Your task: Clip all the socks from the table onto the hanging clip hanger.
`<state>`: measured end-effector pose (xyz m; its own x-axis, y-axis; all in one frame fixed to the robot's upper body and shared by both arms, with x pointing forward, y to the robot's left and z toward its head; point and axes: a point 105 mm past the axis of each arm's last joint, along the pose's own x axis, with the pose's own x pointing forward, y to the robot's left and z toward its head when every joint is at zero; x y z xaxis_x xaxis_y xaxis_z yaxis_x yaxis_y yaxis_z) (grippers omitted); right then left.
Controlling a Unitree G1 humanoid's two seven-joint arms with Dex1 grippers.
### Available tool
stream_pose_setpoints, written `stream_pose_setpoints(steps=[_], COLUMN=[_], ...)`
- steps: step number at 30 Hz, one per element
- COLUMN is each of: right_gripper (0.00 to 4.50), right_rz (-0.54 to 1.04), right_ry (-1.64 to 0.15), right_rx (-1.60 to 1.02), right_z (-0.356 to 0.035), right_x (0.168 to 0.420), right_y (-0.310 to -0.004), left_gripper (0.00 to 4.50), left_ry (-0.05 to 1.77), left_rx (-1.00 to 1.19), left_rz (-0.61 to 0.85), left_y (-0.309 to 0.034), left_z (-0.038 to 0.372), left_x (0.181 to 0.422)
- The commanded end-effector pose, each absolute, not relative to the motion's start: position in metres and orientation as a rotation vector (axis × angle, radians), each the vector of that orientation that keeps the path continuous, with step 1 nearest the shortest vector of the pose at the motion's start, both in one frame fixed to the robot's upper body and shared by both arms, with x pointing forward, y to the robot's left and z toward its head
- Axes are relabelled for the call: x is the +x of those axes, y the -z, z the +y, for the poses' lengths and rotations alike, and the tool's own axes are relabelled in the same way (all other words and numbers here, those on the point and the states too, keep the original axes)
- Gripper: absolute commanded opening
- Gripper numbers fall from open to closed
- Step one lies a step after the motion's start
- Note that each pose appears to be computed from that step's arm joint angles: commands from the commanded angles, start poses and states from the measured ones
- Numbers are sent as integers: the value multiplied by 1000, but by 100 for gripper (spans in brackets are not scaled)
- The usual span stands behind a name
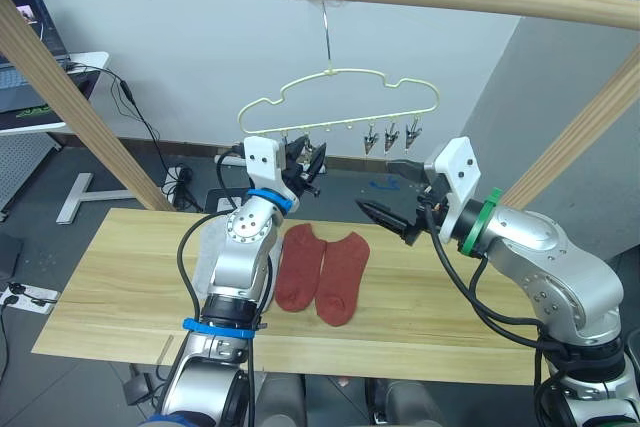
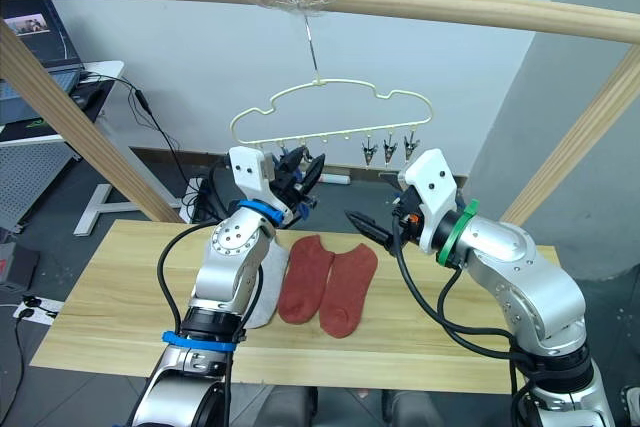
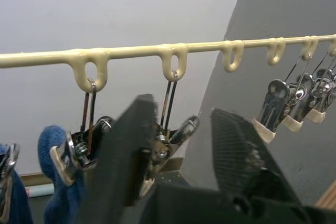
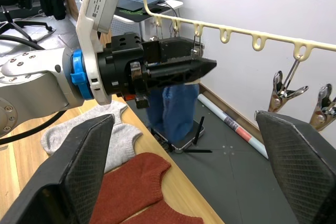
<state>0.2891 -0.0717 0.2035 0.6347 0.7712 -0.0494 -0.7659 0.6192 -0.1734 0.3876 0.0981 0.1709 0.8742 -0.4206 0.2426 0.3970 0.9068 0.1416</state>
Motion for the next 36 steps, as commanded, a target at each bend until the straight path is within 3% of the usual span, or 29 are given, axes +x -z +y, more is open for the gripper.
stream_pose_setpoints(steps=[1,22,26,36], right_gripper=[450,450,450,450], right_rz=[-93,-92,-92,-92], right_ry=[-882,-879,-877,-876], right_rx=[-193,-190,-191,-191], right_z=[-73,-73,-74,-74], right_x=[285,285,285,286], right_y=[-218,-217,-217,-217], left_gripper=[133,133,242,242], left_ry=[421,422,421,414], left_rx=[96,156,155,154], left_rz=[-329,-322,-325,-331], left_y=[-186,-183,-183,-185], left_z=[96,95,95,95], left_x=[388,389,390,391])
